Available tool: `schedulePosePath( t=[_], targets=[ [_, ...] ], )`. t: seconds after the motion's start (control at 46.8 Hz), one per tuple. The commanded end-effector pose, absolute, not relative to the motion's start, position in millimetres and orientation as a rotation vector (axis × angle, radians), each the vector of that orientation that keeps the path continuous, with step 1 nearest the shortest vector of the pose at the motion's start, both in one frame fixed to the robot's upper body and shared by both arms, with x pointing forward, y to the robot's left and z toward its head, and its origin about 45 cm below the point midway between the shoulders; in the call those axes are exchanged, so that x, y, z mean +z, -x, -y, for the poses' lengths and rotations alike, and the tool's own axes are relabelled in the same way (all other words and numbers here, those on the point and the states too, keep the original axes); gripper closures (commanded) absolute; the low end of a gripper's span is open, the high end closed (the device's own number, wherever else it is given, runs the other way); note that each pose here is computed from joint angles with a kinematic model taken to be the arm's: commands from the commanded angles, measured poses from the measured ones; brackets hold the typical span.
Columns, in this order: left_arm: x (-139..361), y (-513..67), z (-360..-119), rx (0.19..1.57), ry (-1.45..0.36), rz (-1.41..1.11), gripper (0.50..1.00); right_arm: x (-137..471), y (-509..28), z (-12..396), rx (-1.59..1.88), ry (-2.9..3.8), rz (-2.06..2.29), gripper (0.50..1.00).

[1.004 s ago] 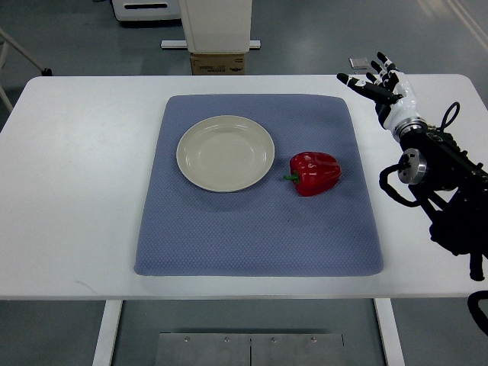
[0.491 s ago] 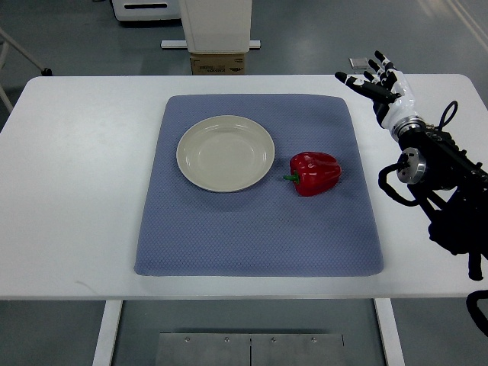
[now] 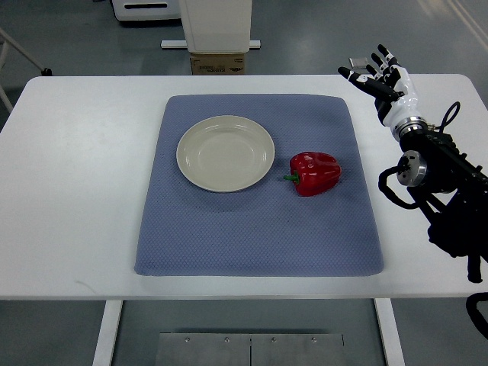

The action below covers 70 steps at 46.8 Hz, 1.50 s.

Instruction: Place red pepper on plate with right hand

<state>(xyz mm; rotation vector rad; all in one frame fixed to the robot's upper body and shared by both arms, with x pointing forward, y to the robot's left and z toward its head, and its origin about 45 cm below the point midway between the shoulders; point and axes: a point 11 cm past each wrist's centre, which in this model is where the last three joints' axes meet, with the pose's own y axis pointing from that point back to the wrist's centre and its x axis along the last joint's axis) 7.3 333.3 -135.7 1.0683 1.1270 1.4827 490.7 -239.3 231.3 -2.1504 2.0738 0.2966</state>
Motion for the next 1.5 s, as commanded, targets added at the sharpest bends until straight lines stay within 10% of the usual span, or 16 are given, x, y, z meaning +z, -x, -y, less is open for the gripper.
schedulePosePath(
  t=[0.0, 1.474],
  targets=[
    [-136, -8, -333, 1.483, -1.067, -1.126, 0.5, 231, -490, 239, 0.296, 2.15, -2.074, 0.5],
    [-136, -8, -333, 1.483, -1.067, -1.126, 0.5, 268, -469, 209, -0.145, 2.837, -1.532, 0.515]
  ],
)
